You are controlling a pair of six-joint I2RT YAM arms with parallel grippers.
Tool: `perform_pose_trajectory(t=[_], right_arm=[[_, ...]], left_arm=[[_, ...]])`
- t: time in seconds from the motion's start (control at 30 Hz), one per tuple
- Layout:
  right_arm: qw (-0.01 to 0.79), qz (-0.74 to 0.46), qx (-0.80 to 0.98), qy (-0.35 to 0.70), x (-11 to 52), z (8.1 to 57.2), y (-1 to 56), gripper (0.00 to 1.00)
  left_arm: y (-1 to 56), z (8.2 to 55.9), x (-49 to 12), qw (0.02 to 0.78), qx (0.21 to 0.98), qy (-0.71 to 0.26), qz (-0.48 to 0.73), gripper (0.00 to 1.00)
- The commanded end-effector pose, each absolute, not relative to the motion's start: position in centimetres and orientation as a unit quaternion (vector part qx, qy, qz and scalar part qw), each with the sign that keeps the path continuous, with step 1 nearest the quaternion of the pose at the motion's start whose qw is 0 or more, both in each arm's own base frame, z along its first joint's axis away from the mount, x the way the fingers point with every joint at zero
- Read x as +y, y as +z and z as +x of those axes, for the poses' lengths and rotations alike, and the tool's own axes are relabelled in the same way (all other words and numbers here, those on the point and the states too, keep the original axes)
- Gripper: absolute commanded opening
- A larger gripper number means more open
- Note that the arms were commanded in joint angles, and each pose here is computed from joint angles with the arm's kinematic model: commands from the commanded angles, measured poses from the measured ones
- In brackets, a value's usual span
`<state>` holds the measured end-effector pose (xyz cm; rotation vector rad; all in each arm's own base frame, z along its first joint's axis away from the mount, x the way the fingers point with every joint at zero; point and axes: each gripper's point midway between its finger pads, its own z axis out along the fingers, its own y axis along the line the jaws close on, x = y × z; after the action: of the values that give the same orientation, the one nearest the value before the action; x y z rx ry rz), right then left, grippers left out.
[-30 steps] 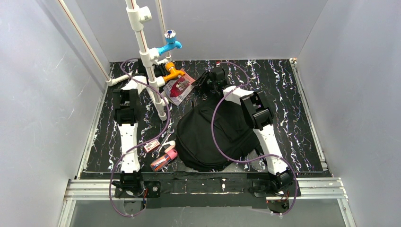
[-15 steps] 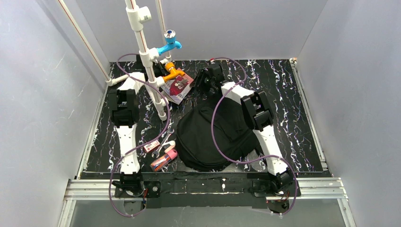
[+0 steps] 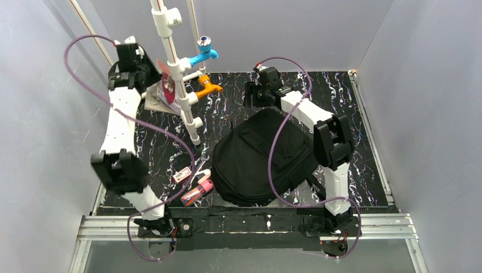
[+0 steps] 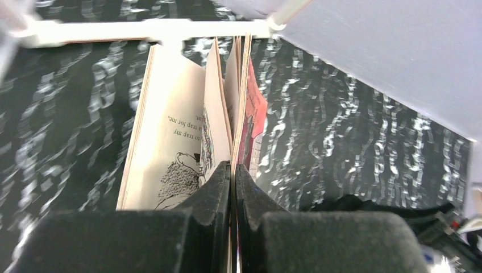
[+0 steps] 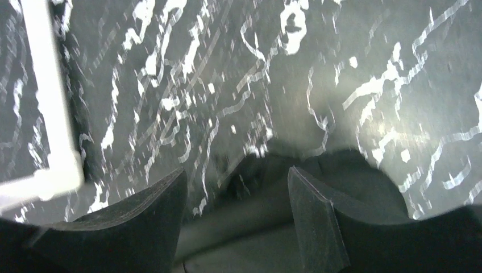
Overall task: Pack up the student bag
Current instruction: Pick up the book from the center of the board.
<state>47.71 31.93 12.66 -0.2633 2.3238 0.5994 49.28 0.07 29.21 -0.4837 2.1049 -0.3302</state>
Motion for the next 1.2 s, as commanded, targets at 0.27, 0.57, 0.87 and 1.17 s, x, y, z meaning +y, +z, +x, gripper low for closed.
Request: perform_pose_trajectory(t=[0.27,0.57,0.87,1.17], right_arm=[[0.307,-0.225,0.904,0.196,30.6,34.1,13.1,0.76],[0.259,-0.266,0.839,0.398,35.3,22.0,17.9,0.83],[0.259,-0.184,0.728,0.607,35.7,16.5,25.7,0.90],[0.373,-0.204,0.805,0.414,33.6,23.1,26.1,0.98]], left_arm=[[30.4,27.3,3.7,0.463,0.846,0.007,-0.263,0.00],[33.0,20.7,-9.3,0.478,0.816,-0.320,-0.057,0.00],[30.5,18.5,-15.5,0.376,0.773,-0.509,-0.039,0.00],[29.8,19.7,-16.2,0.346,0.781,-0.519,-0.044,0.00]])
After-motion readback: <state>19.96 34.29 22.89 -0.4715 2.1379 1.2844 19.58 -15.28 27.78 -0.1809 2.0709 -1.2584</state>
